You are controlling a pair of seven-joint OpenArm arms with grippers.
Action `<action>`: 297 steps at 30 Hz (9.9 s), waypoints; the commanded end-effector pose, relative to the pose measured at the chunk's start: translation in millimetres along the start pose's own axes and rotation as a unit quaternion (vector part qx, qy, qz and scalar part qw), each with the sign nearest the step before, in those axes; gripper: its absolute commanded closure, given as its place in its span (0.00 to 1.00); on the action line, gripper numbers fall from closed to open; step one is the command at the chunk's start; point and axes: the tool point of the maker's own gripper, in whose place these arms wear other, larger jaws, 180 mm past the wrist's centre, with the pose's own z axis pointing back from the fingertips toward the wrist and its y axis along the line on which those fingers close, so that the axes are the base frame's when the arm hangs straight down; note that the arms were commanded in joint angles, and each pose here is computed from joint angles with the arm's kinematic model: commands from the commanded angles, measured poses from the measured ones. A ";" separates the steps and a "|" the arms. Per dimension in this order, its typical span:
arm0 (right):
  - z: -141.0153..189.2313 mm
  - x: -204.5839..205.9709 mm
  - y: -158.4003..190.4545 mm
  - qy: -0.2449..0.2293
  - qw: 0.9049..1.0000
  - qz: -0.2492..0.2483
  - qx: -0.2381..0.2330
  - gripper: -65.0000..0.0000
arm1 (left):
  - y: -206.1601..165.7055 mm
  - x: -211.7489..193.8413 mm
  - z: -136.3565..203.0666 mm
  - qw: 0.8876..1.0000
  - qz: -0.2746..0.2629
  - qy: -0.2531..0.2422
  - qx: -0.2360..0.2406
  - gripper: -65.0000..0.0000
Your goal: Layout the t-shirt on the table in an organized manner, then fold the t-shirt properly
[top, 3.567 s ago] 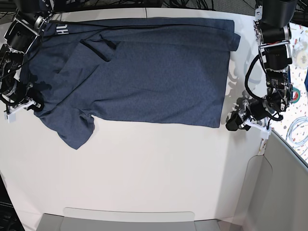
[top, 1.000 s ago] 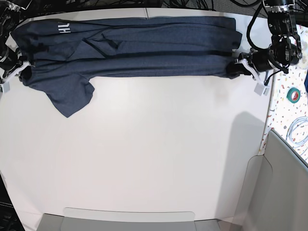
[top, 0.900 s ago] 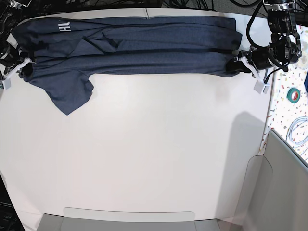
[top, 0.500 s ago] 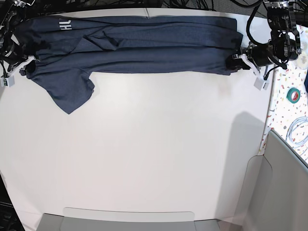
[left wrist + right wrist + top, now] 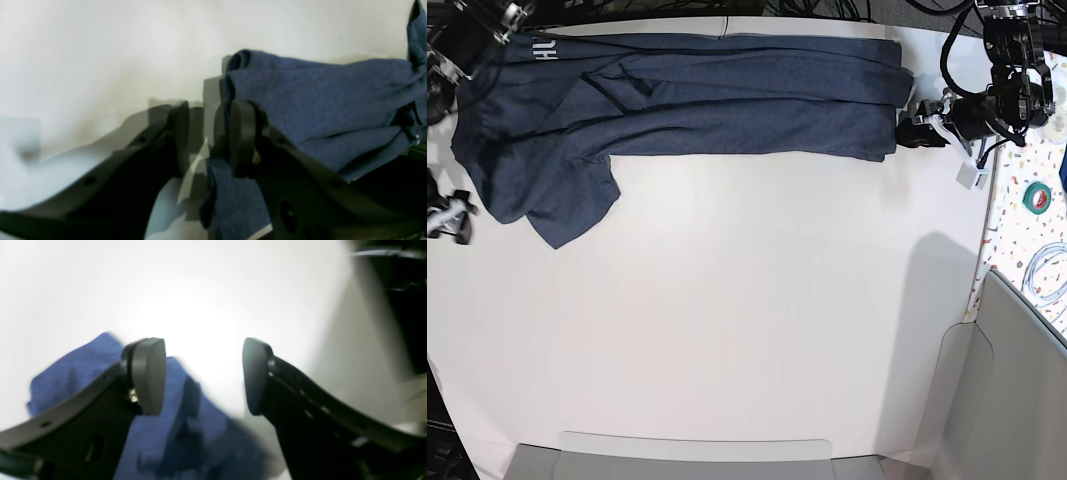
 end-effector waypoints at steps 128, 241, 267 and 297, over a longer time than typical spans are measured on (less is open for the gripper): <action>130.8 -65.9 -72.1 0.087 0.980 0.121 -0.131 0.60 | 16.1 -14.1 -8.5 0.999 0.050 -0.010 0.000 0.70; 101.4 -193.9 186.6 0.237 0.856 0.325 0.325 1.00 | 16.9 -17.2 -27.4 0.999 0.037 -0.005 0.035 0.70; 105.3 -114.6 146.4 0.112 0.930 0.214 0.278 0.45 | 68.7 -1.9 27.5 0.987 0.095 -0.080 0.098 0.68; 94.8 -113.2 20.1 0.045 0.996 -0.014 0.071 0.45 | -9.0 -55.0 -3.0 0.988 0.134 0.012 -0.078 0.60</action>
